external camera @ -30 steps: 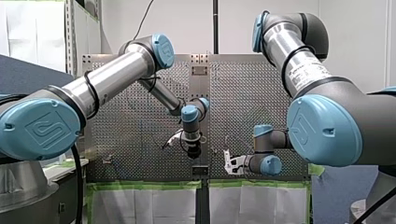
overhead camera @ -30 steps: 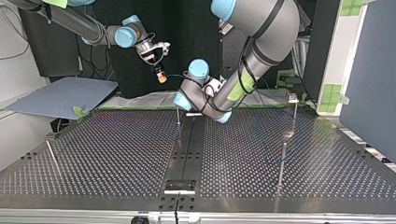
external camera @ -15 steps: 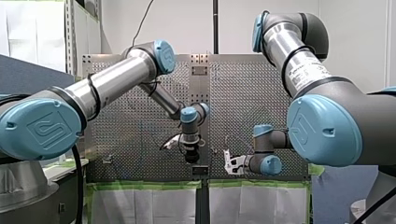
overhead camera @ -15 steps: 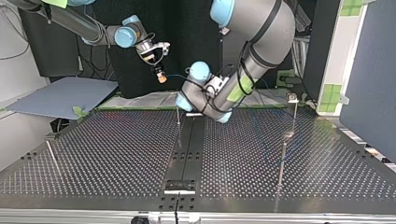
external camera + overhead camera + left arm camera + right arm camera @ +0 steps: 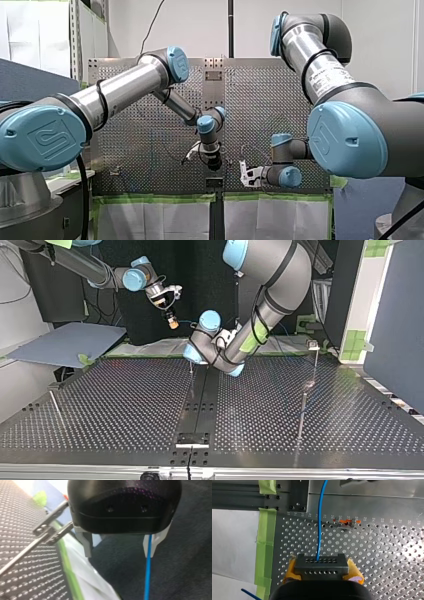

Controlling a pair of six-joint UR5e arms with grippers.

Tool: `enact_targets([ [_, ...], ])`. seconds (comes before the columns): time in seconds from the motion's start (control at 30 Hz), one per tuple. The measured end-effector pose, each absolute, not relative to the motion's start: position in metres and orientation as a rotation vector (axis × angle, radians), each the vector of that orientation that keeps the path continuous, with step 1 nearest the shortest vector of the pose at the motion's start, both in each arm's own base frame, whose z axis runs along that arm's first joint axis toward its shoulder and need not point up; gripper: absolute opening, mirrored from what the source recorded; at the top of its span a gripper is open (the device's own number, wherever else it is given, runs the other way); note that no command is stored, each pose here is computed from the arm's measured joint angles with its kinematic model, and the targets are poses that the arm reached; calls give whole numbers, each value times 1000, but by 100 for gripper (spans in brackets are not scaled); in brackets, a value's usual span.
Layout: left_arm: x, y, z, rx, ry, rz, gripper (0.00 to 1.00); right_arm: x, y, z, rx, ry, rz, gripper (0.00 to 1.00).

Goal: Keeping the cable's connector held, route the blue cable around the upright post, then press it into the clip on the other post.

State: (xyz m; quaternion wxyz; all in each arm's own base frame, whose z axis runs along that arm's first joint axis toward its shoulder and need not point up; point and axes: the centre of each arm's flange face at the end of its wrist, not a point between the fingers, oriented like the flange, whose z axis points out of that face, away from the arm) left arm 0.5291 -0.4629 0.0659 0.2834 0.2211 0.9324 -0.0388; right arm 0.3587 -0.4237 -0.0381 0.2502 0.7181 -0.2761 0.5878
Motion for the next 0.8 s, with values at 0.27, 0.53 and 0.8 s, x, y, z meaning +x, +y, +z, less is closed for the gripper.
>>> enact_targets([
  [0.27,538,-461,51,516,2462,-78,100,359,-424,-38,1956,-751,1601,0],
  [0.53,535,-461,31,527,2475,-60,100,359,-424,-38,1956,-751,1601,0],
  [0.8,534,-457,16,507,2490,-11,100,359,-424,-38,1955,-749,1602,0],
])
